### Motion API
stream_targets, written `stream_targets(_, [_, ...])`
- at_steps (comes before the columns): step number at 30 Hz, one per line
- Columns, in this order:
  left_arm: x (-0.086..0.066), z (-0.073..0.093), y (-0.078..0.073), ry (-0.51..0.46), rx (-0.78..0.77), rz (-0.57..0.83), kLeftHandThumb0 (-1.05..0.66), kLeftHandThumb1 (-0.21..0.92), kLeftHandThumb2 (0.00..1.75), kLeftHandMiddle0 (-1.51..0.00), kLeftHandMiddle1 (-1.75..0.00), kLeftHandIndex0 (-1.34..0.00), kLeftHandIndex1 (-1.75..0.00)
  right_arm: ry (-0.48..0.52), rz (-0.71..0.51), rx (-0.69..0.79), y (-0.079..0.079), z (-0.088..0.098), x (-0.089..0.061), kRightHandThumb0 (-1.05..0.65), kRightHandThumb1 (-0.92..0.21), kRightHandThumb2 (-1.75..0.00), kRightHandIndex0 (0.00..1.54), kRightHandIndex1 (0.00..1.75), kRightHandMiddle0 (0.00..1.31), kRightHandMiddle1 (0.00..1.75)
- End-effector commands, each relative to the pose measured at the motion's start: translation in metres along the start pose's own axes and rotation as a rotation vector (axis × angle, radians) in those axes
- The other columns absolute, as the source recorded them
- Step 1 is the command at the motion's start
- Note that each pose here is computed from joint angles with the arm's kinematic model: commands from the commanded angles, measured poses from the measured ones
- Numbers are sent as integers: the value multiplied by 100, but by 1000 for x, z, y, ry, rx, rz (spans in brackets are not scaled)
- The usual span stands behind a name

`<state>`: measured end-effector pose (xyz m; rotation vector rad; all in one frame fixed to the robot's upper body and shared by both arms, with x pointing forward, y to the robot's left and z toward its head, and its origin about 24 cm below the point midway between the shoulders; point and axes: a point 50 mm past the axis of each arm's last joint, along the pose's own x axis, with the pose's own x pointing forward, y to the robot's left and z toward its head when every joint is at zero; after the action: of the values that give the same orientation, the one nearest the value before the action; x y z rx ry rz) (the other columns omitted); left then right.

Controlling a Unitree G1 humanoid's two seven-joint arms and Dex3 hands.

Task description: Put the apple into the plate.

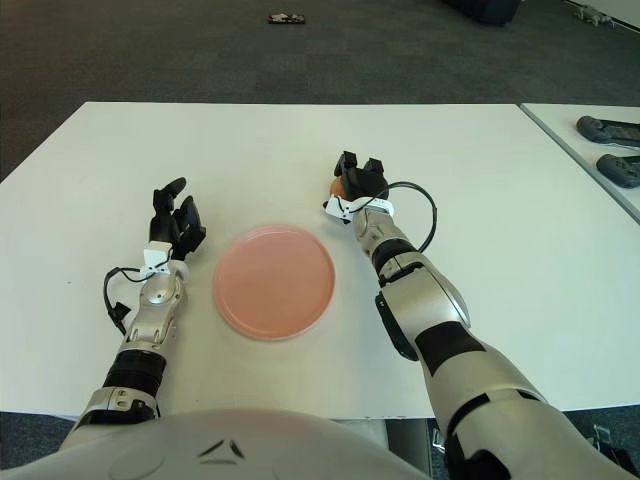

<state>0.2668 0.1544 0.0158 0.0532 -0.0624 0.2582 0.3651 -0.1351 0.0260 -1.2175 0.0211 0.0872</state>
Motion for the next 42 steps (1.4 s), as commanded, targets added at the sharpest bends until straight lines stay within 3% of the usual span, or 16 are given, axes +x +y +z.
stream_targets(1, [1, 2, 1, -3, 8, 3, -71, 92, 76, -47, -3, 0, -96, 123, 111, -8, 24, -33, -20, -46, -37, -124, 95, 175, 57, 175])
stream_targets(14, [0, 2, 1, -4, 17, 4, -73, 92, 77, -45, -2, 0, -95, 160, 127, -10, 24, -44, -23, -45, -40, -119, 102, 175, 54, 175])
stream_targets(18, [0, 3, 1, 0, 13, 8, -72, 92, 76, -46, -2, 0, -96, 174, 154, -23, 24, -49, -24, -44, -46, -113, 88, 175, 50, 175])
stream_targets(20, [0, 3, 1, 1, 11, 10, -72, 92, 75, -46, -2, 0, -97, 189, 179, -26, 23, -54, -25, -43, -51, -106, 60, 175, 46, 175])
stream_targets(24, [0, 4, 1, -2, 12, 12, -72, 92, 75, -46, -2, 0, -97, 201, 203, -22, 21, -57, -24, -42, -57, -98, 35, 171, 41, 175])
stream_targets(25, [0, 4, 1, -2, 12, 12, -72, 92, 75, -46, -2, 0, -97, 203, 207, -21, 21, -57, -24, -55, -61, -83, 31, 165, 28, 175])
stream_targets(26, [1, 4, 1, -2, 11, 12, -72, 92, 75, -46, -2, 0, -97, 207, 210, -19, 20, -57, -23, -64, -66, -69, 28, 161, 20, 175])
stream_targets(29, [0, 4, 0, -3, 10, 14, -72, 92, 75, -45, -2, 0, -97, 217, 218, -12, 19, -57, -22, -75, -73, -49, 25, 151, 8, 175])
stream_targets(34, [0, 5, 0, -6, 13, 20, -72, 92, 75, -46, -2, 0, -98, 227, 226, -8, 19, -59, -23, -80, -76, -39, 25, 146, 2, 175])
stream_targets(42, [-1, 6, 0, -13, 13, 25, -71, 92, 74, -47, -3, 0, -98, 236, 233, -15, 19, -62, -24, -82, -78, -34, 24, 141, 5, 175])
